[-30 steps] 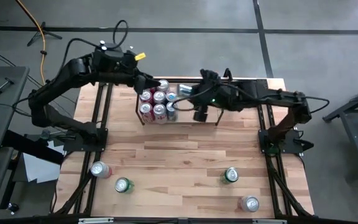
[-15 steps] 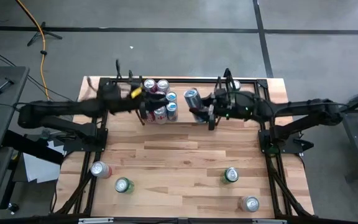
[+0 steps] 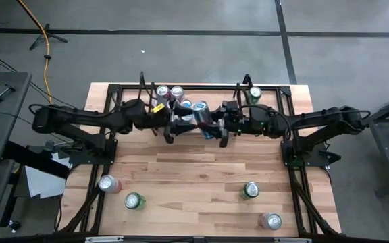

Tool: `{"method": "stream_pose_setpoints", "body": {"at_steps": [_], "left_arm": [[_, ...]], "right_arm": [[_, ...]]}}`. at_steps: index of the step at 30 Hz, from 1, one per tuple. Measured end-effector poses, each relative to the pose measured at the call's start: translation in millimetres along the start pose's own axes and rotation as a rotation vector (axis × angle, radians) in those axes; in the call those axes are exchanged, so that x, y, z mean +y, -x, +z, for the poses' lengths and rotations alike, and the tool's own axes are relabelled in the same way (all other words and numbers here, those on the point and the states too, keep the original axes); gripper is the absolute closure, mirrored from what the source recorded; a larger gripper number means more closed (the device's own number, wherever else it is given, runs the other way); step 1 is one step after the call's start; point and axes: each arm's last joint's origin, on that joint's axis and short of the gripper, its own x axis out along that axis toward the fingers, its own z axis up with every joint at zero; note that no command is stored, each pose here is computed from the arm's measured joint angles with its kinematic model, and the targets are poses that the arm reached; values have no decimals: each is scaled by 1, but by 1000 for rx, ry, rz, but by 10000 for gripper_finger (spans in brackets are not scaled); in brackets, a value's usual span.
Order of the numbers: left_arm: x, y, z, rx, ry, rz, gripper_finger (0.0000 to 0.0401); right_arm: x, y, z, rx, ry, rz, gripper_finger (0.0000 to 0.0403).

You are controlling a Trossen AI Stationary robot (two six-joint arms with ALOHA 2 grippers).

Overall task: Place canned beverage on shelf
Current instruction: Put the blue soda can on the shelf aligned with the other blue soda cans

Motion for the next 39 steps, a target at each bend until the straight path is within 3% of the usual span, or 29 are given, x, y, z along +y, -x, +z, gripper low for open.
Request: {"method": "stream_pose_setpoints", "body": {"at_steps": [9,19,25,33,39], "left_arm": [[-1,-14,11,-33,-23,8,80],[0,-27,17,-58,-23,26,79],[0,-25,20,-73,-38,44,134],[0,-25,21,-79,-67,66,288],[9,-7,37,-26,-145,111,288]], "right_arm": [[-2,-5,-4,30,21,-38,197],[-3,-12,-10,26,45,-32,197],[-1,-12,-6,-11,56,-16,197],[-1,-11,-6,-2,69,-2,182],[-1,-5,-2,38,58,17,108]]}}
